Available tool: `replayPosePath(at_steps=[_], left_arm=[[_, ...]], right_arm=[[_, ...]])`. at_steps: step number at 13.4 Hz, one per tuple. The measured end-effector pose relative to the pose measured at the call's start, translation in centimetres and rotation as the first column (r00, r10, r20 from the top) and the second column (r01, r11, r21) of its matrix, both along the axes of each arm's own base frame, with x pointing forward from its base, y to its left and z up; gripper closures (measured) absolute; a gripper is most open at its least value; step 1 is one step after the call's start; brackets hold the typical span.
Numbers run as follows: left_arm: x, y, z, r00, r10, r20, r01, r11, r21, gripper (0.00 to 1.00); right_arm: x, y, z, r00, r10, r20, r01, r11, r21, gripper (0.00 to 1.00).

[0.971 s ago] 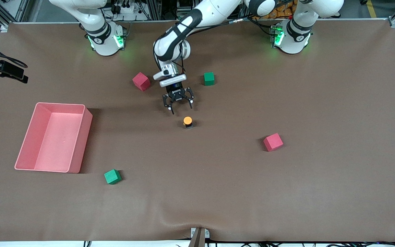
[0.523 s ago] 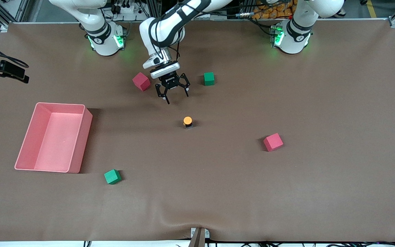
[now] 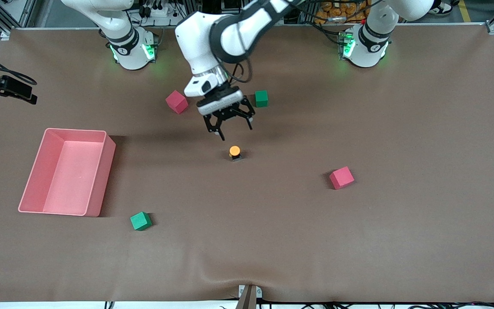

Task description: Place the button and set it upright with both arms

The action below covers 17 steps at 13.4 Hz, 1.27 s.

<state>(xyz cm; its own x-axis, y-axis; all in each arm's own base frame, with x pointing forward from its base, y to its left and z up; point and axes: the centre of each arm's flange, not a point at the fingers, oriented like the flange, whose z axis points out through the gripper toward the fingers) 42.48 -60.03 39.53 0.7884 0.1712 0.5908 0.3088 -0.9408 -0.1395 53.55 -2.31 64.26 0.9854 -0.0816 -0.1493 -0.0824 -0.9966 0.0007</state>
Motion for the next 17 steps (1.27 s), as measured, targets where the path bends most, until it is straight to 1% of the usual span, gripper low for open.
replayPosePath(at_steps=[2, 5, 7, 9, 12, 14, 17], left_arm=[[4.1, 3.6, 3.2, 0.997, -0.008, -0.073, 0.006, 0.999, -0.034, 0.00], [10.1, 9.4, 6.2, 0.990, -0.011, -0.143, -0.002, 0.995, -0.097, 0.00], [13.6, 13.2, 7.3, 0.979, -0.043, -0.202, 0.010, 0.987, -0.162, 0.00], [16.6, 17.3, 8.1, 0.965, -0.080, -0.249, 0.031, 0.980, -0.195, 0.00], [19.7, 22.7, 9.6, 0.946, -0.134, -0.295, 0.056, 0.964, -0.258, 0.00], [21.4, 26.1, 10.3, 0.934, -0.175, -0.313, 0.080, 0.952, -0.294, 0.00], [24.2, 33.1, 10.7, 0.907, -0.249, -0.338, 0.133, 0.934, -0.331, 0.00]], right_arm=[[0.0, 0.0, 0.0, 1.000, -0.001, 0.000, 0.001, 1.000, 0.000, 0.00], [0.0, -0.1, -0.1, 1.000, -0.003, -0.002, 0.003, 1.000, 0.000, 0.00], [0.0, -0.1, -0.1, 1.000, -0.004, -0.001, 0.004, 1.000, 0.000, 0.00], [0.1, -0.1, 0.0, 1.000, -0.003, 0.004, 0.003, 1.000, 0.000, 0.00], [0.1, -0.1, 0.1, 1.000, -0.003, 0.010, 0.003, 1.000, -0.001, 0.00], [0.1, -0.1, 0.2, 1.000, -0.002, 0.013, 0.002, 1.000, -0.001, 0.00], [0.1, -0.1, 0.2, 1.000, -0.003, 0.014, 0.003, 1.000, -0.001, 0.00]])
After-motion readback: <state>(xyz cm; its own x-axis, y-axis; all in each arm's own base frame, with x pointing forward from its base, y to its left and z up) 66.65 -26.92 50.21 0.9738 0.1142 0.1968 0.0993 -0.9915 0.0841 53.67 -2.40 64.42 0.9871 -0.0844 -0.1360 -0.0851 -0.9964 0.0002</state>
